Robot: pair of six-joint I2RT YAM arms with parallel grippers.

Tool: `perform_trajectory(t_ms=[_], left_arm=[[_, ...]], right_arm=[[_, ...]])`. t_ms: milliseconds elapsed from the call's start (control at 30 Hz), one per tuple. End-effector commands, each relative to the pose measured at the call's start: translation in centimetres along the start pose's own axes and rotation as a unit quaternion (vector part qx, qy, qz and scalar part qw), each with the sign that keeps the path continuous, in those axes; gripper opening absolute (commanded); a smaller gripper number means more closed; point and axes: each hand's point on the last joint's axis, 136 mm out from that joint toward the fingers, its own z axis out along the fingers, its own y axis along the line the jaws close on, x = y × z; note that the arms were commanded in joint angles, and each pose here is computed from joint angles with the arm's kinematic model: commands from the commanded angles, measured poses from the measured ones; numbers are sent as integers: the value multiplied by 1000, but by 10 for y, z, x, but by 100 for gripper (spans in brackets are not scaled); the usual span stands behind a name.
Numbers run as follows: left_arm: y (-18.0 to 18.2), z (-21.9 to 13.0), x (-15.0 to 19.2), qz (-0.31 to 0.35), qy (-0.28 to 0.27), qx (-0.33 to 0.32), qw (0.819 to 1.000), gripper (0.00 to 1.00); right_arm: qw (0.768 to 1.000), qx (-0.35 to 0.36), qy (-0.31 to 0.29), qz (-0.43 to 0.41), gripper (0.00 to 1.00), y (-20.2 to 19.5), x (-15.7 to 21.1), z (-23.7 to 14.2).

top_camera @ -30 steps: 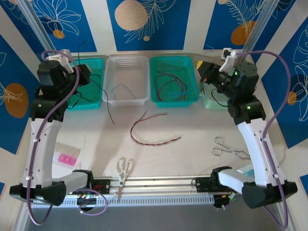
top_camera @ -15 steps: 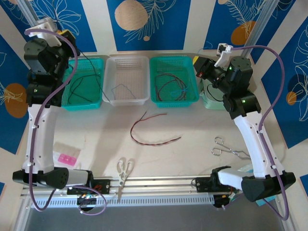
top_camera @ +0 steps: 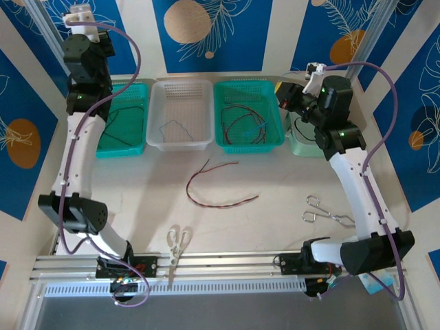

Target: Untangle the cables

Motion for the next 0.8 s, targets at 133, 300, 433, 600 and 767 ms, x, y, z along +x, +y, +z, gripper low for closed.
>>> perform_trajectory(t_ms=[133,300,433,600,767], left_arm=[[-16,25,123,23,107,-22,994,0],[-16,30,206,45,175,-40,983,0],[8,27,273,-4,271,-85,959,0],[20,18,361,-143,401,-64,903,0],[15,12,406,-198,473,-43,858,0]], right_arm=[[1000,-24,-2,-8,0,10,-11,0],[1000,-16,-1,-6,0,3,-12,-10],[1000,-11,-2,-1,0,-4,-12,-16],[1000,-8,1,1,0,-7,-8,-20],[1000,-9,2,4,0,-7,-7,-22]])
